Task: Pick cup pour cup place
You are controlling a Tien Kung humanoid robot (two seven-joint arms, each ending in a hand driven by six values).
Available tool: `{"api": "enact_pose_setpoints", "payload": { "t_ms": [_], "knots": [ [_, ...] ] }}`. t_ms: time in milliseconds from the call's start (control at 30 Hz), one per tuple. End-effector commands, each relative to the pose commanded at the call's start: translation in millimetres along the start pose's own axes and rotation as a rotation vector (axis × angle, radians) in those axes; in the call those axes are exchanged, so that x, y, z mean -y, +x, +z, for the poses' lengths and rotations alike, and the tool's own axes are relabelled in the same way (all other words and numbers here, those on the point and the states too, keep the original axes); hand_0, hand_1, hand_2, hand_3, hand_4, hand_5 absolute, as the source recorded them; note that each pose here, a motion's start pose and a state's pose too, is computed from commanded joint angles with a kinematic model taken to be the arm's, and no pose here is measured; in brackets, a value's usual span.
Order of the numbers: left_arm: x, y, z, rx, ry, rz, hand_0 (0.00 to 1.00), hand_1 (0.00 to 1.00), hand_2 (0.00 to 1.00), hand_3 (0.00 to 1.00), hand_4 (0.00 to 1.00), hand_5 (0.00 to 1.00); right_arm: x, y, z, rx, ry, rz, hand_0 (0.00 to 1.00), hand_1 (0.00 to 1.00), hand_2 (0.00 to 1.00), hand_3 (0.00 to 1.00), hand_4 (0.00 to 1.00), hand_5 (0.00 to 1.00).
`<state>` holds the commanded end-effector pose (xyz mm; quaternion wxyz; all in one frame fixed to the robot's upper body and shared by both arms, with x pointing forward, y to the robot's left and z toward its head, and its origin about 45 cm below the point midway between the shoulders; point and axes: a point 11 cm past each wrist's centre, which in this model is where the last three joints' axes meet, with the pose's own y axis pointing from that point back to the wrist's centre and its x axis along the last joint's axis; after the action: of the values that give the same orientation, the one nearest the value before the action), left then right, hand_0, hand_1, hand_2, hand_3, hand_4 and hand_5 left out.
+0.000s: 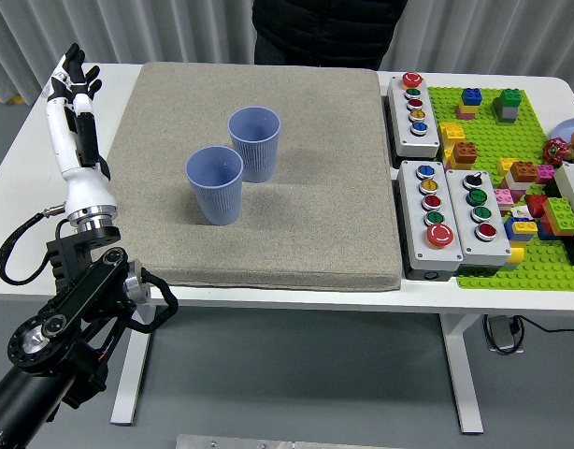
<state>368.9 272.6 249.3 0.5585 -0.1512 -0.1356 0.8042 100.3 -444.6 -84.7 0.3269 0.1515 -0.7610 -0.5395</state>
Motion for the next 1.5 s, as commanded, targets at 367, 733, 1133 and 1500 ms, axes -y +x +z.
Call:
{"api": "enact_pose_setpoints", "payload": {
  "t_ms": [367,733,1133,1500],
  "knots": [
    [0.6,1.0,4.1,-0.018,-0.018,0.011,0.812,0.819,0.907,0.887,0.696,0.998,-0.4,-1.1,0.0,0.004,-0.001,0.000,0.669,0.611,0.556,0.555,0.002,0.188],
    [-1.5,2.4,2.9,-0.006,-0.018,0.009,0.938,0.946,0.998,0.998,0.698,0.998,1.2,1.8,3.1,-0.006,-0.002,0.004,0.669,0.611,0.556,0.554,0.002,0.190],
    [-3.7,-0.2,1.9,0.004,-0.009,-0.009,0.992,0.976,0.998,0.998,0.703,0.998,2.1,3.2,5.2,-0.014,-0.006,0.003,0.669,0.611,0.557,0.554,0.002,0.193],
    [-5.7,-3.1,5.2,-0.033,-0.010,-0.011,0.977,0.947,0.998,0.998,0.701,0.998,2.0,3.2,4.2,-0.014,-0.003,0.002,0.669,0.611,0.557,0.555,0.002,0.194]
  ]
}}
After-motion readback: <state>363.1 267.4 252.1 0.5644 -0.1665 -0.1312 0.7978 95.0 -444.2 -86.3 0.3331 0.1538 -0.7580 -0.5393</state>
